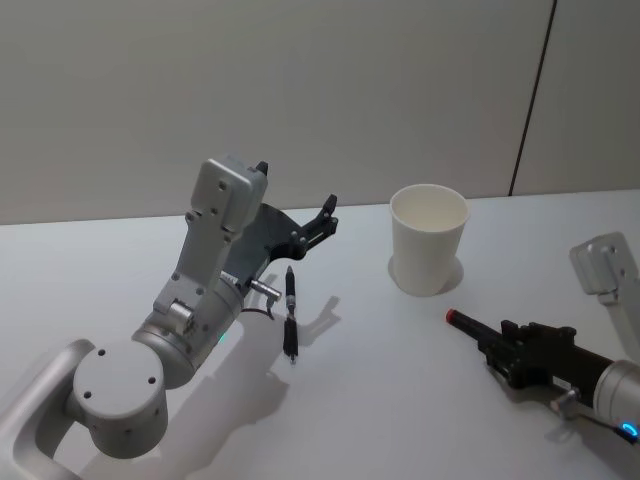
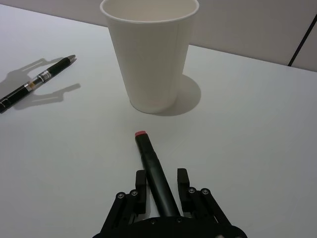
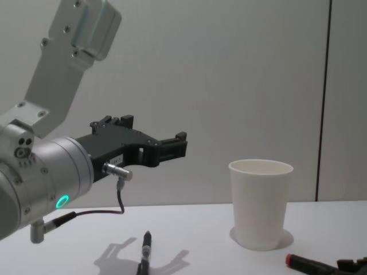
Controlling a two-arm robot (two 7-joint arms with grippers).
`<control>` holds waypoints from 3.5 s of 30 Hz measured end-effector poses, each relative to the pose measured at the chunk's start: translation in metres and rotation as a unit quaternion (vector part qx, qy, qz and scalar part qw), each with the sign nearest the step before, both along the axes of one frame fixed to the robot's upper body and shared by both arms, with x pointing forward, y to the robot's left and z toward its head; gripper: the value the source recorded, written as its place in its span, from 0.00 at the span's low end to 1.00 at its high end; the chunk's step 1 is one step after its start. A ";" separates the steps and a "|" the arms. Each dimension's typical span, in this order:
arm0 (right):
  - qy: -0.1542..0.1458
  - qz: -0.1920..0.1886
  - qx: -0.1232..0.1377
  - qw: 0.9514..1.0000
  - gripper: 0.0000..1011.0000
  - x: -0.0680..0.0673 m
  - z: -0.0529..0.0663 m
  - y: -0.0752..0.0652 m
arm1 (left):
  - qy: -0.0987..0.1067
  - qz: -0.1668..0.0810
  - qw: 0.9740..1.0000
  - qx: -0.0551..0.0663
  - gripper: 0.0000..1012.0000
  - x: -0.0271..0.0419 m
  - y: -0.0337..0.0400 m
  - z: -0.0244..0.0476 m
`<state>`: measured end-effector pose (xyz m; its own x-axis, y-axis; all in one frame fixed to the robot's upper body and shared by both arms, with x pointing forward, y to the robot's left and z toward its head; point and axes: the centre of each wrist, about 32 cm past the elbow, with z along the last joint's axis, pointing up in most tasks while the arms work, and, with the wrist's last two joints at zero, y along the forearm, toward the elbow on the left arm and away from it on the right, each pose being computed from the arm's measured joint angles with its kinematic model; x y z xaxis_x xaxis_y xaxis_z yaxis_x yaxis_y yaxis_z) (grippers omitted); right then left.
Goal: Place the pen into the pen holder.
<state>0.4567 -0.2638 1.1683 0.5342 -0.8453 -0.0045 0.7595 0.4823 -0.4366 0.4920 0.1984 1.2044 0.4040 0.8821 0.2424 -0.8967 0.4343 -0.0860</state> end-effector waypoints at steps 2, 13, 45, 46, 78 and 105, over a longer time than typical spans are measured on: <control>0.000 0.000 0.000 1.000 0.36 0.000 0.000 0.000 | 0.000 0.000 1.000 0.000 0.99 0.0000 0.0000 0.0000; -0.001 0.005 0.003 1.000 0.29 0.000 -0.001 0.000 | 0.000 0.000 1.000 0.000 0.99 0.0000 0.0000 0.0000; -0.050 0.038 0.027 0.998 0.19 -0.006 -0.004 0.000 | 0.000 0.000 1.000 0.000 0.99 0.0000 0.0000 0.0000; -0.059 0.042 0.030 0.997 0.19 -0.007 -0.003 -0.001 | 0.000 0.000 1.000 0.000 0.99 0.0000 0.0000 0.0000; -0.290 0.115 0.151 0.938 0.19 0.018 0.031 0.006 | 0.000 0.000 1.000 0.000 0.99 0.0000 0.0000 0.0000; -0.368 0.103 0.124 0.916 0.19 0.073 0.032 0.028 | 0.000 0.000 1.000 0.000 0.99 0.0000 0.0000 0.0000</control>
<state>0.5299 -0.2356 1.2005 0.6173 -0.7485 0.2421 0.6862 0.6628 0.2997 0.4920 0.1984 1.2044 0.4040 0.8820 0.2424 -0.8966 0.4343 -0.0859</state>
